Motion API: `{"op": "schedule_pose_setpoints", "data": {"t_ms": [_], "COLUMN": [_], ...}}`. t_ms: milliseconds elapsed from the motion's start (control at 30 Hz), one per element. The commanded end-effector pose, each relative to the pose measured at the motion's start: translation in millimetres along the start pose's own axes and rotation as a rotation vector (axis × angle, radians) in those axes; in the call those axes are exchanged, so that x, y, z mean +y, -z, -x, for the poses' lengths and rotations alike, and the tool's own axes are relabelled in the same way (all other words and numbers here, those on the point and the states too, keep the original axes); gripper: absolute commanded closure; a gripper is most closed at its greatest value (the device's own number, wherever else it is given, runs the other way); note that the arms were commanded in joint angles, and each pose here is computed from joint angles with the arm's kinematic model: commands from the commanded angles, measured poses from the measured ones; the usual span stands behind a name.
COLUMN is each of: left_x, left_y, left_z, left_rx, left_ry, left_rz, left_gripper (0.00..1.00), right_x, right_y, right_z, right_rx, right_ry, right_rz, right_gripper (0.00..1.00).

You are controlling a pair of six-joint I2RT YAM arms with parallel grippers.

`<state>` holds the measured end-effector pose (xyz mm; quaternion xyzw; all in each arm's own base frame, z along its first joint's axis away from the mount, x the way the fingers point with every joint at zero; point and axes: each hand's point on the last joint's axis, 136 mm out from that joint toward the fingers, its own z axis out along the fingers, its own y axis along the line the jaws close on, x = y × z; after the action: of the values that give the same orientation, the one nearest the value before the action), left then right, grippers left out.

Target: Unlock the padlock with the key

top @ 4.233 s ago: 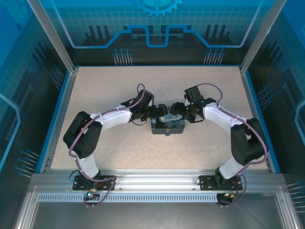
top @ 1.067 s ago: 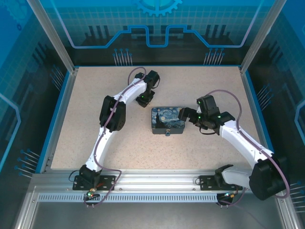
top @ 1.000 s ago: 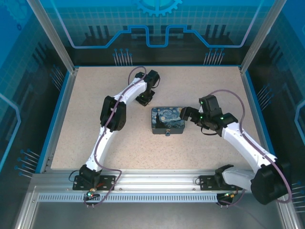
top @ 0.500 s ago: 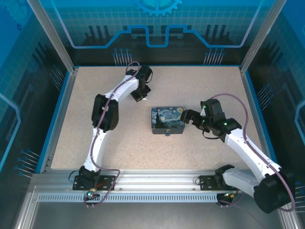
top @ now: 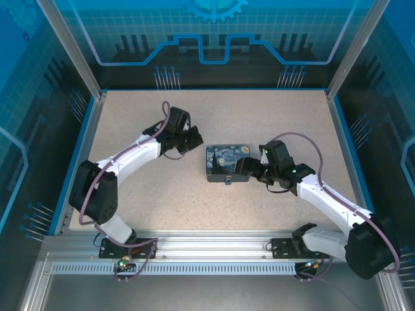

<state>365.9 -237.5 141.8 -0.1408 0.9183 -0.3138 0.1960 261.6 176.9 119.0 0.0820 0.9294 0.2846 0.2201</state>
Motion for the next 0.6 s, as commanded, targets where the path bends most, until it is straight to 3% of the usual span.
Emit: {"op": "schedule_pose_setpoints", "data": {"t_ms": [0,233,567], "left_x": [-26,-18,-15], "left_y": [16,23,14], "left_z": [-28,-94,-128], "left_rx": [0.031,0.108,0.147], "left_ry": [-0.144,-0.243,-0.234], "left_rz": [-0.111,-0.088,-0.139], "left_gripper": [1.0,1.0,1.0], "right_x": [0,-12,-19], "right_y": [-5,-18,-29], "right_z": [-3,-14,-1], "right_rx": [0.0,0.037,0.018], "right_ry": [-0.007,-0.049,-0.058], "right_rz": [-0.014,-0.042,-0.123], "right_gripper": [0.05,0.07,0.09]}}
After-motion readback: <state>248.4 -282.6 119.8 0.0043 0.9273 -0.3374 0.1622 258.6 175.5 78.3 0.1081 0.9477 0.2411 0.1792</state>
